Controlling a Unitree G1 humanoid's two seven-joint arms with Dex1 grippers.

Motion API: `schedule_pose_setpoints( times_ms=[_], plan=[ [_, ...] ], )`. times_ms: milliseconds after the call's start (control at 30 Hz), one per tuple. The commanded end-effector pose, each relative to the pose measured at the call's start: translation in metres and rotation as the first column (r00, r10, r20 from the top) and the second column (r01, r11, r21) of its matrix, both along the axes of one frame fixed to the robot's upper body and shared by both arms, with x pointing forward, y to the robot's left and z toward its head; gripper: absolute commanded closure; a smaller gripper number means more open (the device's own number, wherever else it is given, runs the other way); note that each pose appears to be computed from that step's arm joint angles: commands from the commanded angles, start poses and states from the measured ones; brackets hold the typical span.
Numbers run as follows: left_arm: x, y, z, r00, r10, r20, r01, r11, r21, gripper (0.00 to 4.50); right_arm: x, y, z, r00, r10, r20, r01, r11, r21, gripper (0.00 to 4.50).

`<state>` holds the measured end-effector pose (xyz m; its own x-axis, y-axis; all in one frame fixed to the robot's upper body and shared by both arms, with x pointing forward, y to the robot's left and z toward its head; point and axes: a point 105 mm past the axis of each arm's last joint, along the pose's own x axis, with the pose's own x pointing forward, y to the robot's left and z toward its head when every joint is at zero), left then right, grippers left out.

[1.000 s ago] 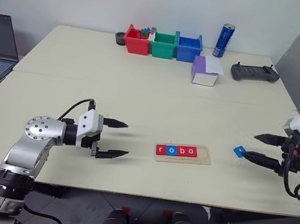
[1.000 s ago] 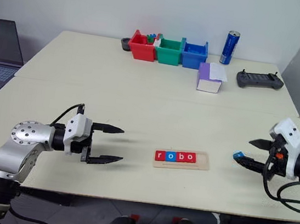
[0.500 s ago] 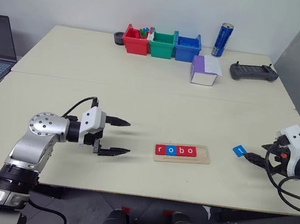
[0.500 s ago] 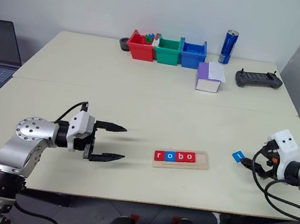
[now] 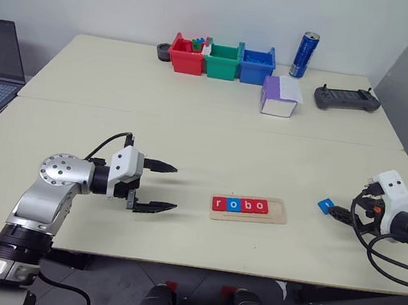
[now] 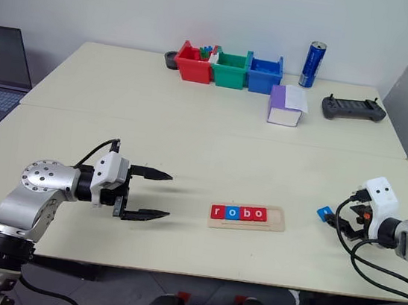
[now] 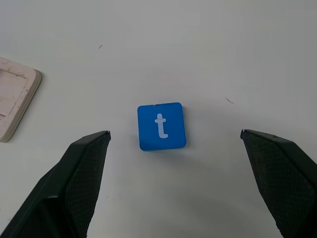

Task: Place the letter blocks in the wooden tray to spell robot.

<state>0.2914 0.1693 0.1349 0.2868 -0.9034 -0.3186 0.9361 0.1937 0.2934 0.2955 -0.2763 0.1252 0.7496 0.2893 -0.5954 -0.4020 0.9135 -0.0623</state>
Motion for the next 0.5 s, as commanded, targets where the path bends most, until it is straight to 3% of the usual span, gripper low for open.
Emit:
schedule_pose_setpoints(
  times_ms=[33,500],
  plan=[
    [-0.0004,-0.003,0.0082,0.999,-0.018,0.044,0.018,1.0,0.003,0.0,0.0025,0.0047,0.0105,0.999,0.026,0.028,-0.025,1.0,-0.008,0.03],
    [0.0009,-0.0021,0.008,0.999,-0.019,0.047,0.019,1.0,0.002,0.0,0.0016,0.0058,0.009,1.0,0.028,0.013,-0.028,1.0,-0.014,0.03]
  ],
)
